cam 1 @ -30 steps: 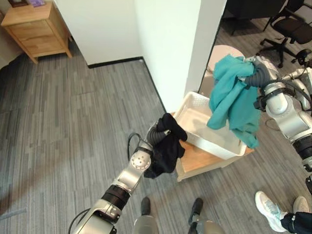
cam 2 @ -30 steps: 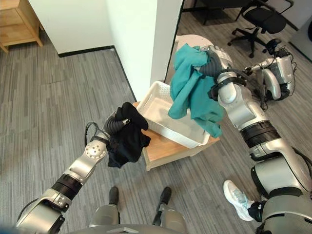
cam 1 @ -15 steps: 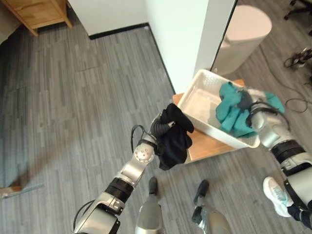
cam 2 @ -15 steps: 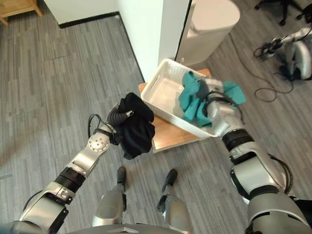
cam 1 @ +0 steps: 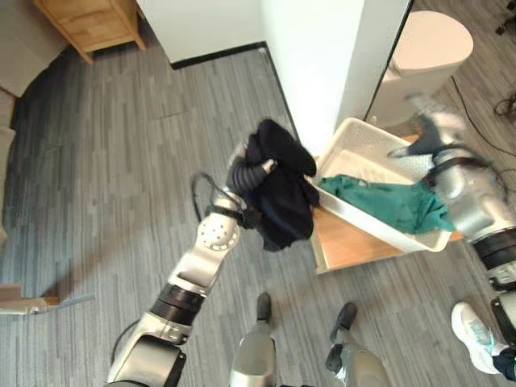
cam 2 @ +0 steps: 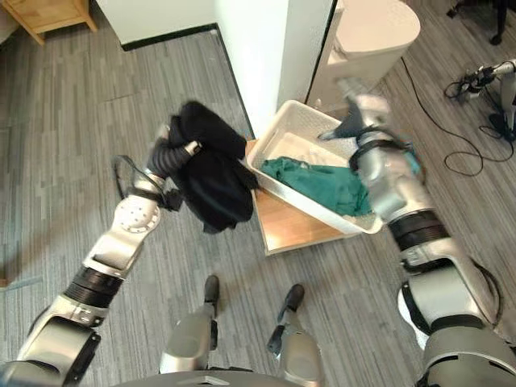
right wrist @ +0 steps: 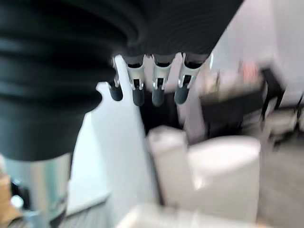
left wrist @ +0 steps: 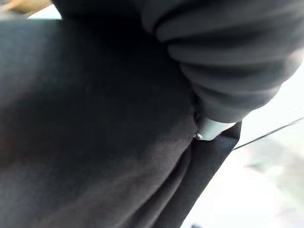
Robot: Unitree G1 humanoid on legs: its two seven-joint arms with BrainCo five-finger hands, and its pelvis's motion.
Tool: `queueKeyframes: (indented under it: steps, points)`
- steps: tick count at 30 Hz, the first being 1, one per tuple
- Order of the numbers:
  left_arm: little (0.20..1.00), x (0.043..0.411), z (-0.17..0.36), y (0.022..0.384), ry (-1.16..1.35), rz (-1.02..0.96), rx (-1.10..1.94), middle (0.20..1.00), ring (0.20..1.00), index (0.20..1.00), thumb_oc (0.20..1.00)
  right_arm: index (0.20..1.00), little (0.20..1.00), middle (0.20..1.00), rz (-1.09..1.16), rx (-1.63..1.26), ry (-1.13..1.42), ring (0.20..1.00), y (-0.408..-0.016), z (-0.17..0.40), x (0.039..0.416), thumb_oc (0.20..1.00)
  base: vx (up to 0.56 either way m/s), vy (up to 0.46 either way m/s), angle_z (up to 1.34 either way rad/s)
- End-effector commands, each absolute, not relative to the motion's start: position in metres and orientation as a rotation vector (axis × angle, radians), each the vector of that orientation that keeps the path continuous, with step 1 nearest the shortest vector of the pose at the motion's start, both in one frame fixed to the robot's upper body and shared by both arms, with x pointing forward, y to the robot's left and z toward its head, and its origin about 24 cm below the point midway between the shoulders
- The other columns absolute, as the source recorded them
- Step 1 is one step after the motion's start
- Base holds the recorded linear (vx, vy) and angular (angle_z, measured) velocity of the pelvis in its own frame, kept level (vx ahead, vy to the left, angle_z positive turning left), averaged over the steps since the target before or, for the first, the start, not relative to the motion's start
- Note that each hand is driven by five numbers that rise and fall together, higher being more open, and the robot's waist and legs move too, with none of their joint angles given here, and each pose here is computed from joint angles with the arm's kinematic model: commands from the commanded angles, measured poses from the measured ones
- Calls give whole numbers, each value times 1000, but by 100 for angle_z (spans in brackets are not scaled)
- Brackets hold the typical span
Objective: Pick up bed clothes into laundry basket.
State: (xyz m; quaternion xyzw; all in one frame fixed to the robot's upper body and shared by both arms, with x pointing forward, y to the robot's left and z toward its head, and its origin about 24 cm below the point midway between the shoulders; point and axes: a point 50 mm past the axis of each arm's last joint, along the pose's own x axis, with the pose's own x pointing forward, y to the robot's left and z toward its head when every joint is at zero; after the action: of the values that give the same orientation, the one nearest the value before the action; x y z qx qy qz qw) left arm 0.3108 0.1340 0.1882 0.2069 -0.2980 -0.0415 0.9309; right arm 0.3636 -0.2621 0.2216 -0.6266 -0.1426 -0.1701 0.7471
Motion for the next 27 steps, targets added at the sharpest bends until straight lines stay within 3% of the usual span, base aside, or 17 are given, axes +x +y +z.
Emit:
queueKeyframes:
  steps: [1, 5, 9, 11, 17, 22, 27]
  points:
    - [200, 299, 226, 99, -834, -209, 369, 200, 200, 200, 200, 1000, 1000, 1000, -476, -1489, -197, 1000, -304, 209, 347, 1000, 77, -27, 4]
    - [200, 286, 254, 80, -957, -301, 317, 200, 200, 200, 200, 1000, 1000, 1000, -493, -1536, 104, 1000, -356, 162, 318, 1000, 69, -14, -3]
    - [200, 285, 270, 63, -1027, -319, 330, 200, 200, 200, 200, 1000, 1000, 1000, -483, -1544, 229, 1000, -375, 139, 303, 1000, 41, -8, -5]
    - [200, 289, 287, 28, -1068, -366, 352, 200, 200, 200, 200, 1000, 1000, 1000, -428, -1528, 481, 1000, -400, 94, 279, 1000, 52, -8, -9]
    - [200, 309, 298, -26, -1029, -344, 422, 200, 200, 200, 200, 1000, 1000, 1000, -248, -1428, 869, 1000, -406, 5, 227, 1000, 62, 9, -9]
    - [200, 331, 302, -28, -1022, -243, 601, 200, 200, 200, 200, 1000, 1000, 1000, -234, -1231, 972, 1000, -397, -31, 197, 1000, 30, 27, -34]
    - [200, 350, 315, -16, -1048, -125, 870, 200, 200, 200, 200, 1000, 1000, 1000, -329, -1167, 1022, 1000, -417, -27, 173, 1000, -11, 18, -41]
